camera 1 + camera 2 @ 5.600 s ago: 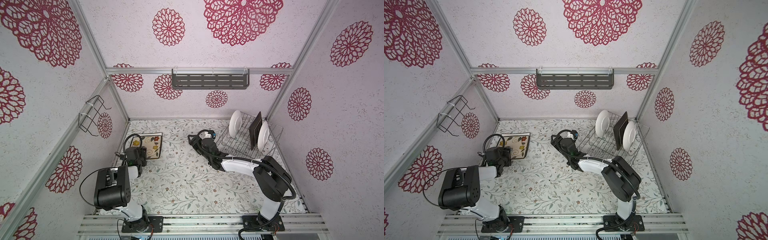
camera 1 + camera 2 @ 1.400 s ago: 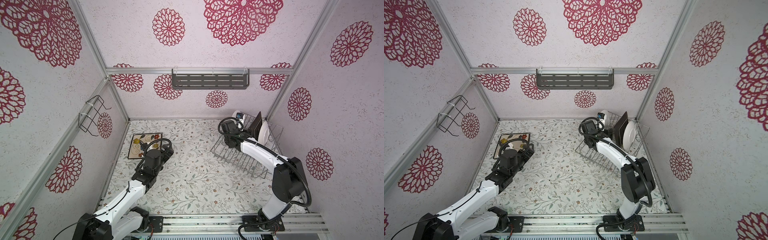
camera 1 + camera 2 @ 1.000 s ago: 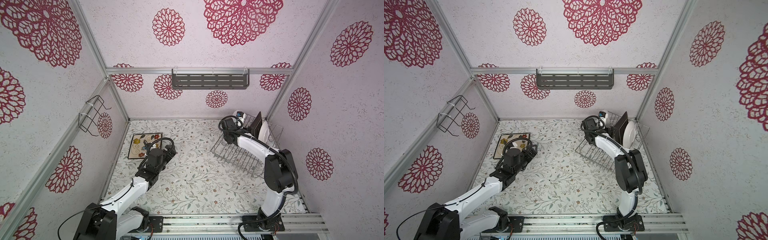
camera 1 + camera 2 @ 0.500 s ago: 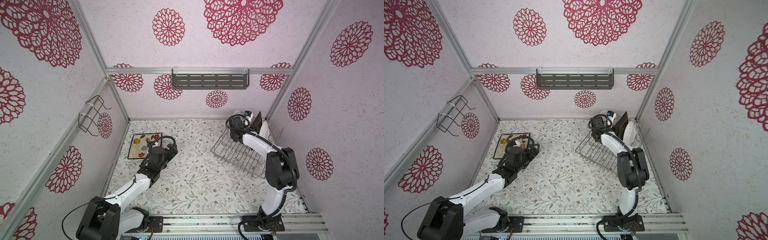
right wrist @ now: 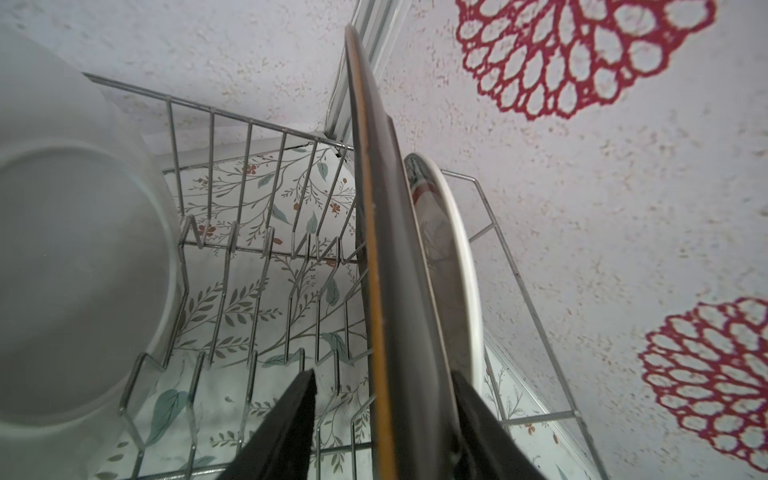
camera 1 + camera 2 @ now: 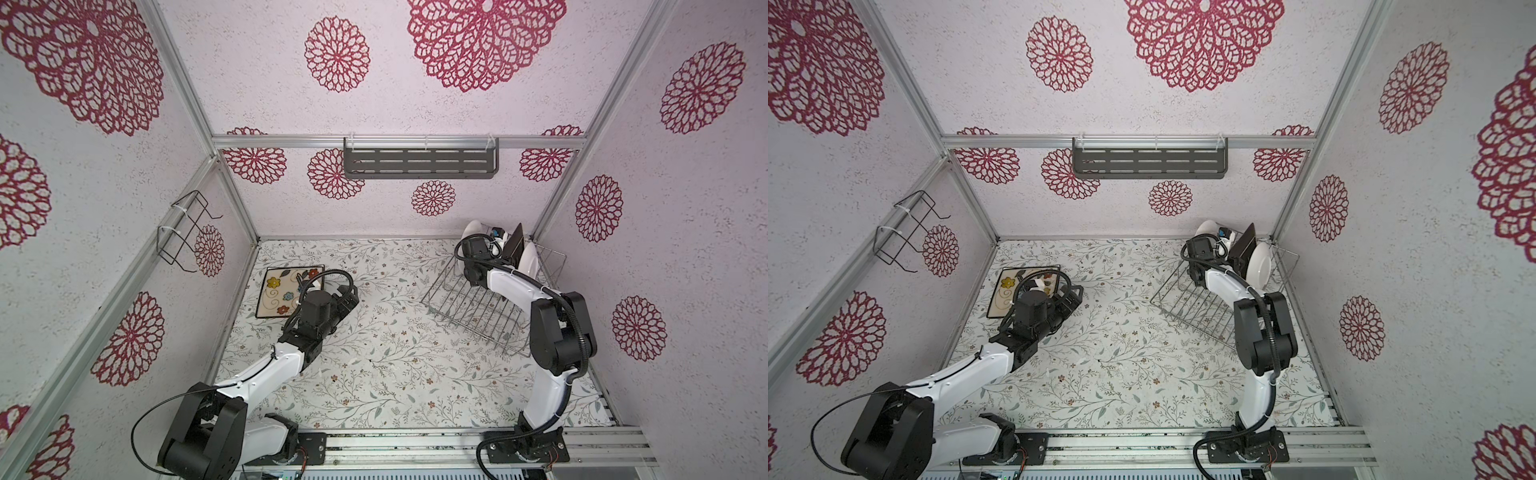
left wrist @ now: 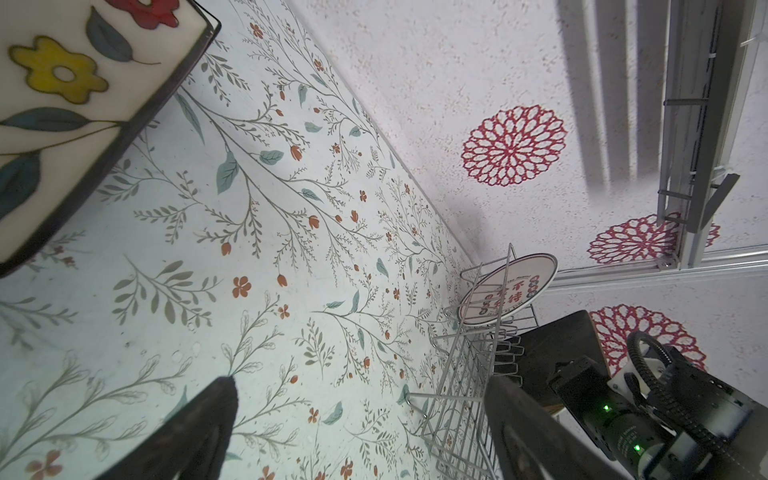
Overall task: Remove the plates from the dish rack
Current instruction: 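Lower the right gripper onto the top edge of the dark square plate in the rack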
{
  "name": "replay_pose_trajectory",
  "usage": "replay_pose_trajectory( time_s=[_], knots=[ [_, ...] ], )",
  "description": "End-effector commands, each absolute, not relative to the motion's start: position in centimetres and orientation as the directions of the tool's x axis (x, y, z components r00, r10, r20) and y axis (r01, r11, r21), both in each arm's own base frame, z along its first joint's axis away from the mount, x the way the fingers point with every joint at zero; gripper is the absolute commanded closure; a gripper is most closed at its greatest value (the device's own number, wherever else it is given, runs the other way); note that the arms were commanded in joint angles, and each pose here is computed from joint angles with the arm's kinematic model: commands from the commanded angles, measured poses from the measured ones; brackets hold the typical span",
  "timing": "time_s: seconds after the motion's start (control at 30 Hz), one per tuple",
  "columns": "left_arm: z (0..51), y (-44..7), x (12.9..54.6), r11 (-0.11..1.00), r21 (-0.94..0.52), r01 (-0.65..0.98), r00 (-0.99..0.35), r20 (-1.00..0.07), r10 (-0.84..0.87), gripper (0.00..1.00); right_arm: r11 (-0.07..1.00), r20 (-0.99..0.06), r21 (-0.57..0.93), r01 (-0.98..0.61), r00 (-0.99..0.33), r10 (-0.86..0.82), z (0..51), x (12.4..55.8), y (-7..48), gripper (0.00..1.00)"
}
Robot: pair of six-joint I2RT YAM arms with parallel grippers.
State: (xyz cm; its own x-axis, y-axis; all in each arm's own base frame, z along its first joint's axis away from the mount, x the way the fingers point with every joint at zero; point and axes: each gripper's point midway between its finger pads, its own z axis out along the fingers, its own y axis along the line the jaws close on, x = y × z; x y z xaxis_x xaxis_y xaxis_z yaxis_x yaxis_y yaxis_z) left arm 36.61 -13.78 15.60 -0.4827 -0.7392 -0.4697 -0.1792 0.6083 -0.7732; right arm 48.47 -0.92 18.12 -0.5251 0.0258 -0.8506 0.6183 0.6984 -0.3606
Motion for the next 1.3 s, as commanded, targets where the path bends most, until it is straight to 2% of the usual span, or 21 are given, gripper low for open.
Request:
replay_pose_trajectory(
  time_s=[0.0,0.8,1.27],
  knots=[
    [16.9,-14.4,37.2,0.598,-0.788,-0.147,-0.475,-0.474,-0.741,0.03,0.701,-0.874,-0.327,0.634,-0.484,0.030,19.3,49.0,-1.1,0.49],
    [17.0,-14.5,37.3,0.606,-0.781,-0.153,-0.486,-0.474,-0.734,0.03,0.674,-0.880,-0.356,0.648,-0.475,-0.009,19.1,48.5,-1.7,0.70],
    [17.1,-14.7,37.5,0.603,-0.784,-0.149,-0.489,-0.472,-0.734,0.03,0.668,-0.886,-0.356,0.654,-0.463,-0.020,19.4,47.8,-2.0,0.87]
  ],
)
